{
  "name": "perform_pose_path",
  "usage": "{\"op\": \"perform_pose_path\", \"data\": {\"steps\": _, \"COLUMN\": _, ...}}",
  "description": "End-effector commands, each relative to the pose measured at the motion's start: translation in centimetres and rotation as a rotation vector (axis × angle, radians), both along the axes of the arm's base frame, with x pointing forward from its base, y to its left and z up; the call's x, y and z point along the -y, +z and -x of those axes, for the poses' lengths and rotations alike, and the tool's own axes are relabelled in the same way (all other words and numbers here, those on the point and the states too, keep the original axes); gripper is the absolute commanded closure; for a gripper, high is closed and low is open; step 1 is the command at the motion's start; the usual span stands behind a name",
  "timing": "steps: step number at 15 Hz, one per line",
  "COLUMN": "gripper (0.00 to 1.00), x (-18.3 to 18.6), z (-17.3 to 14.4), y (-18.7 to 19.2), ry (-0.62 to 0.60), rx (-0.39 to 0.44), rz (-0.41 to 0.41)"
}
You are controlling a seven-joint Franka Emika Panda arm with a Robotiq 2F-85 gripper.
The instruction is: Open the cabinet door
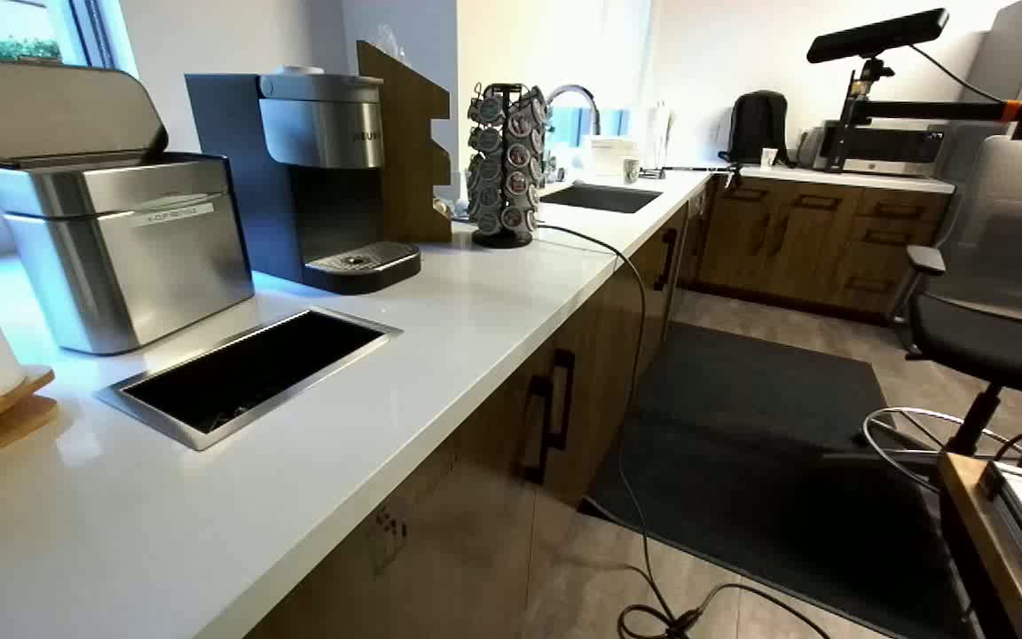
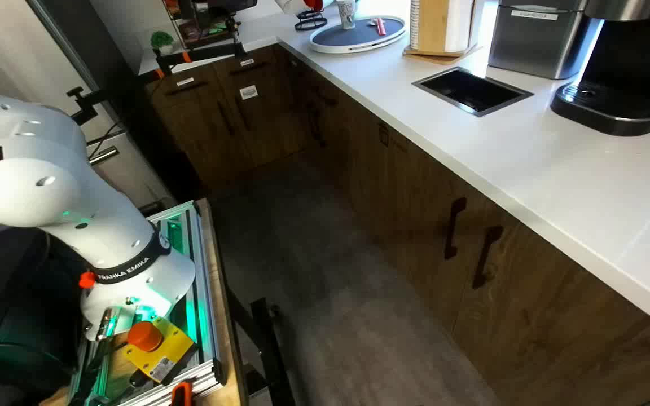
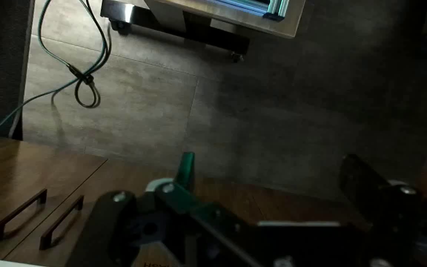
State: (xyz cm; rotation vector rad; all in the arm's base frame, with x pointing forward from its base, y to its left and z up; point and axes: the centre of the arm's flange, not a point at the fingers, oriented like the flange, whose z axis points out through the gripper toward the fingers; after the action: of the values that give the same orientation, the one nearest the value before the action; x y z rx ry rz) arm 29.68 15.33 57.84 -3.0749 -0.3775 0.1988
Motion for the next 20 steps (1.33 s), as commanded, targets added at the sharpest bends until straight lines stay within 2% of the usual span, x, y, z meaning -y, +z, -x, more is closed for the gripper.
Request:
{"op": "perform_pose_path", "data": {"steps": 1, "gripper": 0.00, "x": 0.0, "z": 0.0, "y": 0.0, "ry": 0.000, "rx": 0.000, "rz": 0.000}}
{"op": "perform_pose_path", "data": {"steps": 9, "gripper": 0.00, "x": 0.0, "z": 0.0, "y": 0.0, "ry": 0.000, "rx": 0.000, "rz": 0.000}}
{"op": "perform_pose_path", "data": {"steps": 14, "gripper": 0.00, "x": 4.2, "z": -4.4, "y": -4.1, "ry": -0.071, "rx": 0.175, "rz": 0.033}}
{"op": "perform_pose_path", "data": {"steps": 16, "gripper": 0.00, "x": 6.5, "z": -5.9, "y": -6.0, "ry": -0.052, "rx": 0.226, "rz": 0.026}}
{"op": "perform_pose_path", "data": {"steps": 18, "gripper": 0.00, "x": 9.3, "z": -7.4, "y": -8.6, "ry": 0.023, "rx": 0.267, "rz": 0.027}}
{"op": "perform_pose_path", "data": {"steps": 20, "gripper": 0.00, "x": 12.4, "z": -8.6, "y": -11.1, "ry": 0.046, "rx": 0.261, "rz": -0.009}}
